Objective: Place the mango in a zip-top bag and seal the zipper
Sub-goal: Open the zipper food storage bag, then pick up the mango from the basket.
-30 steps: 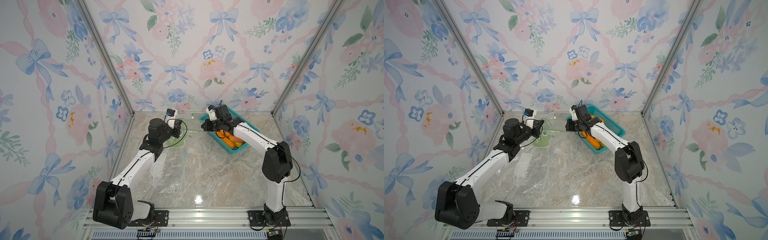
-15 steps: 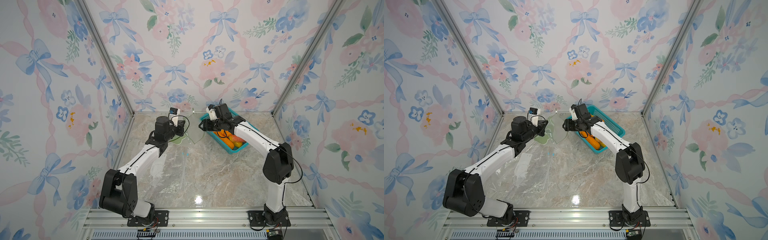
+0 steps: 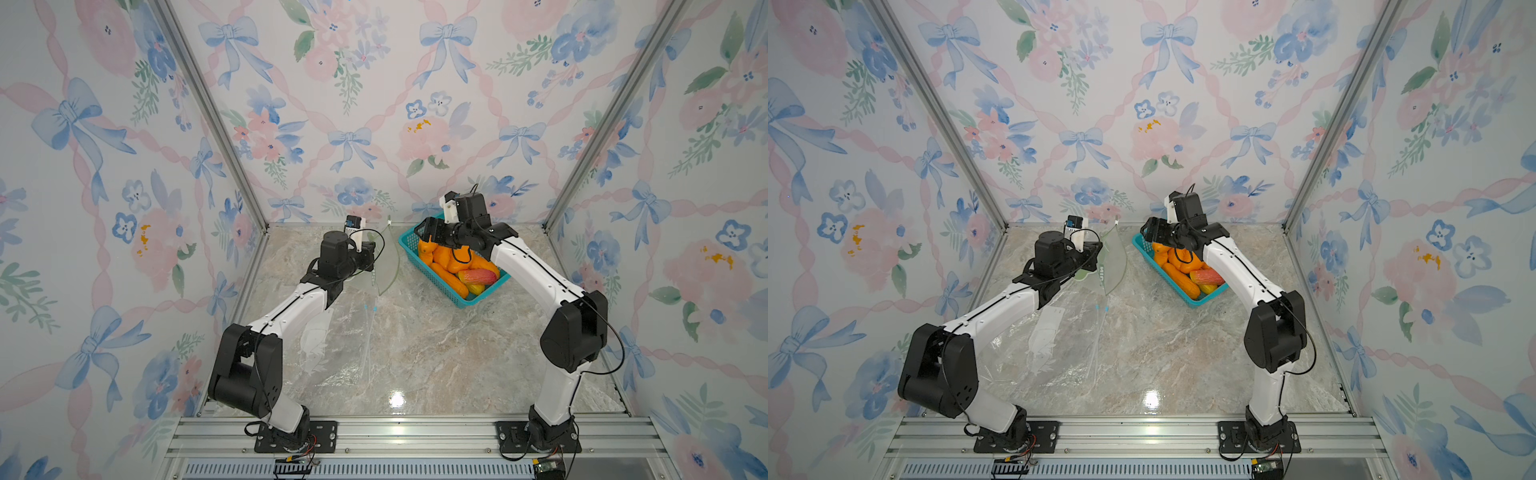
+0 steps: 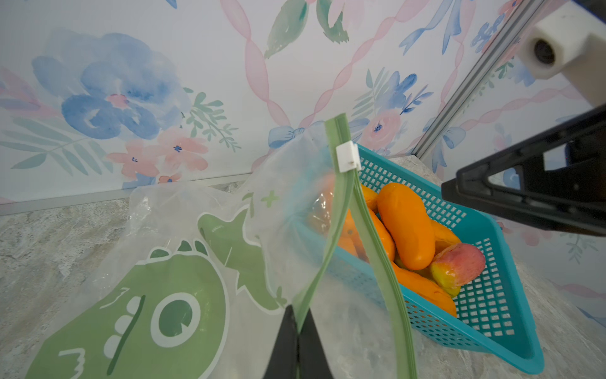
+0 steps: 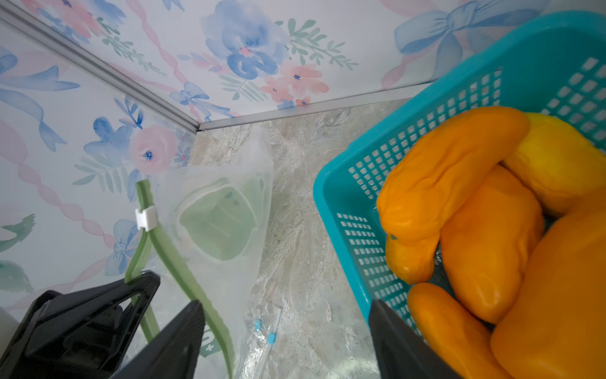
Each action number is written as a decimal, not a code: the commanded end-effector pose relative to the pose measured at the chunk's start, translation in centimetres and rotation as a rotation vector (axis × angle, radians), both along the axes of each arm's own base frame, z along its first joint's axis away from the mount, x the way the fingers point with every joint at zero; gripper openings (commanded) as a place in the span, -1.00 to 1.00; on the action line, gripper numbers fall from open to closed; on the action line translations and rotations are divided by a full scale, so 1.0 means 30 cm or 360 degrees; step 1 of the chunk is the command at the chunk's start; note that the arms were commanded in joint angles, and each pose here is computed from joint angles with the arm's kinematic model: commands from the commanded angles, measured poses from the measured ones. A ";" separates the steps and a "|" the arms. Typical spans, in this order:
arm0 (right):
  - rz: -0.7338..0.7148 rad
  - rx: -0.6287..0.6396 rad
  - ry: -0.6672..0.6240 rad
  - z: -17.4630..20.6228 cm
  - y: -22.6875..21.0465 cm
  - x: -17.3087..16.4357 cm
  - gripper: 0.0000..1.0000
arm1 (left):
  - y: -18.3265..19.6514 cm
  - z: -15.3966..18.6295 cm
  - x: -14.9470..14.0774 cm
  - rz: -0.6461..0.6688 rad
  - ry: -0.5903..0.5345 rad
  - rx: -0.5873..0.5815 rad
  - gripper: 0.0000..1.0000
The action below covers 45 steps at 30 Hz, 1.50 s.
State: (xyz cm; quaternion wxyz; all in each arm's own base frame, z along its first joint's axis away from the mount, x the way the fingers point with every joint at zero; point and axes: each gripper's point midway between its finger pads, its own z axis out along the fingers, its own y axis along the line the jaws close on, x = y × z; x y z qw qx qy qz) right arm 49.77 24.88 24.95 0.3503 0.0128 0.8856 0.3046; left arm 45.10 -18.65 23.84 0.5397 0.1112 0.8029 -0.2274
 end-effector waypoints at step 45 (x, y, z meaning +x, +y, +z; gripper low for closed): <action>-0.0179 -0.0290 0.0367 -0.499 -0.025 0.295 0.11 | 0.002 0.011 0.038 0.0071 -0.0007 -0.0060 -1.00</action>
